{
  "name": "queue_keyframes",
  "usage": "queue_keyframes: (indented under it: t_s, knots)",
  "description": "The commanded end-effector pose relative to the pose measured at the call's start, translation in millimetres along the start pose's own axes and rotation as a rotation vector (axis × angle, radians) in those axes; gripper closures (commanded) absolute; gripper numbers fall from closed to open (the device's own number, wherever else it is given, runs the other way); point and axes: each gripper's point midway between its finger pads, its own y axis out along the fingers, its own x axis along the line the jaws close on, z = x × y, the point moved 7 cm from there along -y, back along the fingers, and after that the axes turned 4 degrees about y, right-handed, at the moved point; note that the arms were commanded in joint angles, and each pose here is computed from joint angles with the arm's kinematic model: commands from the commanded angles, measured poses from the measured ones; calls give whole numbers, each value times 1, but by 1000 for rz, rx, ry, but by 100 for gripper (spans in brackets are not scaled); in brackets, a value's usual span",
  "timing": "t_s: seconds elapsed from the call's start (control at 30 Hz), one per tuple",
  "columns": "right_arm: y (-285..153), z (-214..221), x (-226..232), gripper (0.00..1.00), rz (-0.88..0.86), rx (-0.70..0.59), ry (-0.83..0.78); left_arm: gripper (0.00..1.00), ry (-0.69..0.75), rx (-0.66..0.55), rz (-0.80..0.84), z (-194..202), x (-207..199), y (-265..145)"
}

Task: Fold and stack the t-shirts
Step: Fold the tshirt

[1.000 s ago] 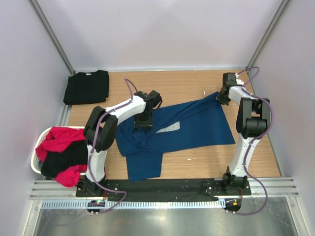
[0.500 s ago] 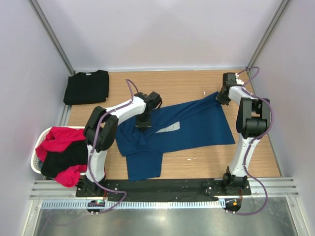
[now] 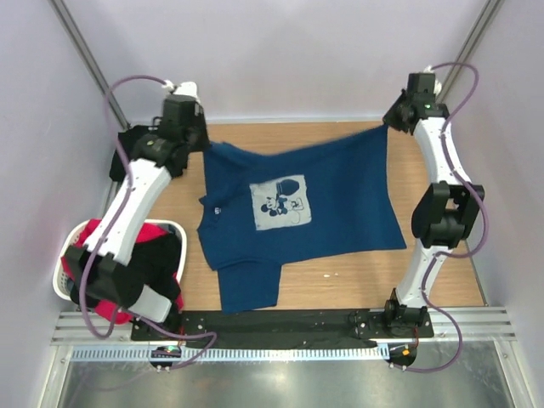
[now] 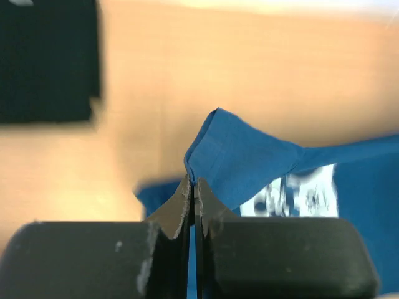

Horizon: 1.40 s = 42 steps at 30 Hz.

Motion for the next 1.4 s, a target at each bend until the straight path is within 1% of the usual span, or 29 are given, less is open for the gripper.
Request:
queue_keyframes:
  t_s: [0.0,0.03,0.1,0.13,0.2,0.23,0.27,0.33,0.37,0.4,0.47,0.5,0.57,0.6,0.7,0.73,0.8,0.83,0.87,0.93,0.97,1.1,1.13,1.17,1.23,1.27,1.3,1.33,1.37]
  knots:
    - [-109,-62,46,99,-252,-191,-37,100,131,-336,91,-57,11,-40]
    - [-132,-69,50,99,-286,-227,-55,100,200,-416,133,-68,11,-60]
    - [-162,-76,53,99,-320,-275,-77,100,252,-495,171,-78,12,-84]
    - [-178,-79,53,99,-332,-307,-89,100,266,-560,215,-84,11,-108]
    - [-227,-84,48,99,-349,-403,-124,100,345,-638,254,-90,11,-132]
    - [-244,-86,43,99,-334,-439,-127,100,369,-718,309,-93,11,-163]
    - [-282,-88,37,99,-331,-519,-125,100,382,-752,328,-92,11,-174]
    - [-314,-86,25,99,-300,-582,-141,100,420,-840,371,-91,13,-205]
    - [-334,-83,20,99,-303,-613,-142,100,436,-905,404,-88,16,-234]
    - [-363,-76,11,99,-312,-656,-146,100,451,-933,419,-86,17,-248]
    - [-393,-68,1,99,-324,-704,-144,100,475,-961,451,-79,21,-276]
    - [-419,-60,-7,99,-342,-747,-141,100,478,-1018,448,-77,27,-303]
    - [-435,-50,-16,99,-341,-763,-136,100,483,-1070,439,-74,34,-329]
    - [-452,-42,-23,99,-352,-783,-126,100,490,-1136,432,-74,40,-357]
    - [-476,-35,-32,99,-358,-832,-98,100,509,-1221,433,-78,44,-392]
    - [-482,-33,-35,99,-354,-834,-82,100,509,-1281,426,-82,49,-417]
    - [-504,-34,-41,99,-335,-875,-50,100,508,-1267,437,-94,45,-416]
    - [-503,-39,-40,99,-316,-871,-47,100,488,-1313,431,-101,48,-435]
    - [-524,-41,-41,99,-333,-920,-34,100,472,-1314,424,-107,48,-437]
    - [-526,-44,-45,99,-276,-915,-24,100,424,-1294,391,-126,46,-425]
    - [-526,-52,-42,99,-257,-927,-31,100,402,-1312,383,-131,47,-430]
    - [-479,-64,-42,99,-90,-816,-35,100,367,-1262,397,-154,33,-392]
    - [-465,-67,-42,99,-53,-789,-35,100,366,-1220,409,-159,26,-371]
    - [-434,-67,-41,99,6,-719,-57,100,367,-1166,414,-159,21,-347]
    - [-406,-73,-40,99,56,-699,-60,100,374,-1104,411,-162,13,-310]
    - [-374,-68,-42,99,105,-636,-86,100,385,-1054,410,-162,8,-286]
    - [-365,-74,-38,99,97,-676,-78,100,403,-980,406,-156,2,-250]
    - [-349,-76,-40,99,127,-678,-74,100,413,-948,402,-154,-1,-230]
    - [-312,-65,-47,99,177,-618,-97,100,434,-886,413,-149,-7,-199]
